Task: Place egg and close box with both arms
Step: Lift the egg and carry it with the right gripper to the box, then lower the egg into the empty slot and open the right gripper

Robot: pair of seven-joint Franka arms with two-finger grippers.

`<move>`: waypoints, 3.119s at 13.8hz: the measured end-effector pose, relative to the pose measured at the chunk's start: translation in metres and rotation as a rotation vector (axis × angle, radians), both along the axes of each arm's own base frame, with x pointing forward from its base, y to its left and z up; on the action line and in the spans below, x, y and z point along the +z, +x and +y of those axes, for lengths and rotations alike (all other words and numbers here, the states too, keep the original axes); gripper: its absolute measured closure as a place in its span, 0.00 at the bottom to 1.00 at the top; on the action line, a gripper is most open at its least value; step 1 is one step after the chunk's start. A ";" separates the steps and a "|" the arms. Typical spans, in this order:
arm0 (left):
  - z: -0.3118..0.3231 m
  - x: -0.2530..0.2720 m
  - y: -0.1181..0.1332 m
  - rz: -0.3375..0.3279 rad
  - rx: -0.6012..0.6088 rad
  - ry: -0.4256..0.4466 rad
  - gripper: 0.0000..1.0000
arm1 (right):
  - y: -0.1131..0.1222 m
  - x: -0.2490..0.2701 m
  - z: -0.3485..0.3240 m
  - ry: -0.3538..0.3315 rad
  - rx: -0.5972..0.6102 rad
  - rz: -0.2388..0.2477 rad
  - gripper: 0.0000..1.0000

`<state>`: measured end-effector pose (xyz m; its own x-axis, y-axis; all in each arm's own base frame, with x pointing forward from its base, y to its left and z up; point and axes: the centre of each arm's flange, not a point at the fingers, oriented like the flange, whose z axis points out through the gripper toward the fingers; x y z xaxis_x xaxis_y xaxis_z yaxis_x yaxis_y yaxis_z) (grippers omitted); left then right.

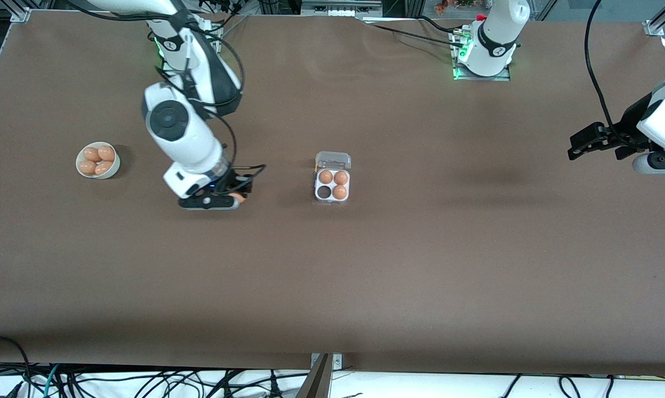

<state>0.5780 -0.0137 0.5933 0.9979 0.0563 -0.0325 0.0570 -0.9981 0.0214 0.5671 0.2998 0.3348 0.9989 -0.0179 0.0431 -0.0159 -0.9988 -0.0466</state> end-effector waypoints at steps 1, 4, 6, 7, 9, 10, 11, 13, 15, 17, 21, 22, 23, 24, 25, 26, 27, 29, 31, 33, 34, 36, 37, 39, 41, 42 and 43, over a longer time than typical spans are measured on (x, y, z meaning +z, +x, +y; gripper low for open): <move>0.000 0.000 0.000 0.000 0.000 0.000 0.00 | -0.004 -0.003 0.023 0.005 -0.010 0.000 0.52; 0.000 0.000 0.000 0.001 0.001 0.000 0.00 | -0.014 -0.014 0.075 0.017 -0.020 0.002 0.52; 0.001 0.000 0.000 0.001 0.001 0.000 0.00 | -0.023 -0.025 0.105 0.017 -0.021 0.010 0.52; 0.001 0.000 0.000 0.001 0.001 0.000 0.00 | -0.030 -0.032 0.119 0.011 -0.021 0.013 0.52; 0.001 0.000 0.000 0.001 0.002 0.000 0.00 | -0.046 -0.047 0.148 -0.008 -0.028 0.014 0.52; 0.001 0.000 0.000 0.001 0.002 0.000 0.00 | -0.053 -0.052 0.162 -0.012 -0.036 0.011 0.52; 0.001 0.000 0.000 0.001 0.002 0.000 0.00 | -0.058 -0.055 0.173 -0.012 -0.040 0.010 0.52; 0.001 0.000 0.000 0.001 0.002 0.000 0.00 | -0.065 -0.061 0.187 -0.012 -0.042 0.010 0.52; 0.001 0.000 0.000 0.001 0.002 0.000 0.00 | -0.063 -0.066 0.194 -0.009 -0.040 0.008 0.52; 0.001 0.000 0.000 0.002 0.002 0.000 0.00 | -0.061 -0.076 0.200 -0.012 -0.036 0.011 0.52; 0.001 0.000 0.000 0.002 0.002 0.000 0.00 | -0.061 -0.092 0.205 -0.025 -0.029 0.020 0.52; 0.001 0.000 0.000 0.002 0.002 0.000 0.00 | -0.060 -0.095 0.206 -0.026 -0.029 0.020 0.52; 0.001 0.000 0.000 0.002 0.002 0.000 0.00 | -0.060 -0.097 0.206 -0.029 -0.028 0.019 0.52; 0.001 0.000 0.000 0.002 0.002 0.000 0.00 | -0.059 -0.099 0.206 -0.034 -0.025 0.016 0.52; 0.001 0.000 0.000 0.002 0.002 0.000 0.00 | -0.058 -0.101 0.205 -0.039 -0.023 0.015 0.52; 0.001 0.000 0.000 0.002 0.002 0.000 0.00 | -0.057 -0.103 0.204 -0.042 -0.024 0.014 0.52; 0.001 0.000 0.000 0.002 0.002 0.000 0.00 | -0.055 -0.102 0.203 -0.042 -0.025 0.011 0.52; 0.001 0.000 0.000 0.002 0.002 0.000 0.00 | -0.052 -0.098 0.203 -0.038 -0.029 0.004 0.52; 0.001 0.000 0.000 0.002 0.002 0.000 0.00 | -0.051 -0.097 0.203 -0.037 -0.030 0.002 0.47; 0.001 0.000 0.000 0.002 0.002 0.000 0.00 | -0.049 -0.093 0.205 -0.030 -0.031 -0.006 0.27; 0.001 0.000 0.000 0.002 0.002 0.000 0.00 | -0.048 -0.090 0.205 -0.026 -0.032 -0.010 0.18; 0.001 0.000 0.000 0.003 0.002 0.000 0.00 | -0.046 -0.088 0.206 -0.023 -0.033 -0.014 0.00; 0.001 0.000 0.000 0.003 0.002 0.000 0.00 | -0.044 -0.087 0.204 -0.023 -0.037 -0.016 0.00; 0.001 -0.001 0.000 0.004 0.002 0.000 0.00 | -0.035 -0.085 0.197 -0.026 -0.052 -0.020 0.00; 0.000 -0.004 0.001 0.009 0.000 0.000 0.00 | -0.018 -0.078 0.182 -0.030 -0.076 -0.023 0.00; -0.001 -0.005 0.002 0.012 -0.001 0.000 0.00 | -0.006 -0.073 0.170 -0.030 -0.080 -0.025 0.00; -0.001 -0.007 0.003 0.014 -0.002 0.000 0.00 | 0.005 -0.068 0.158 -0.033 -0.074 -0.027 0.00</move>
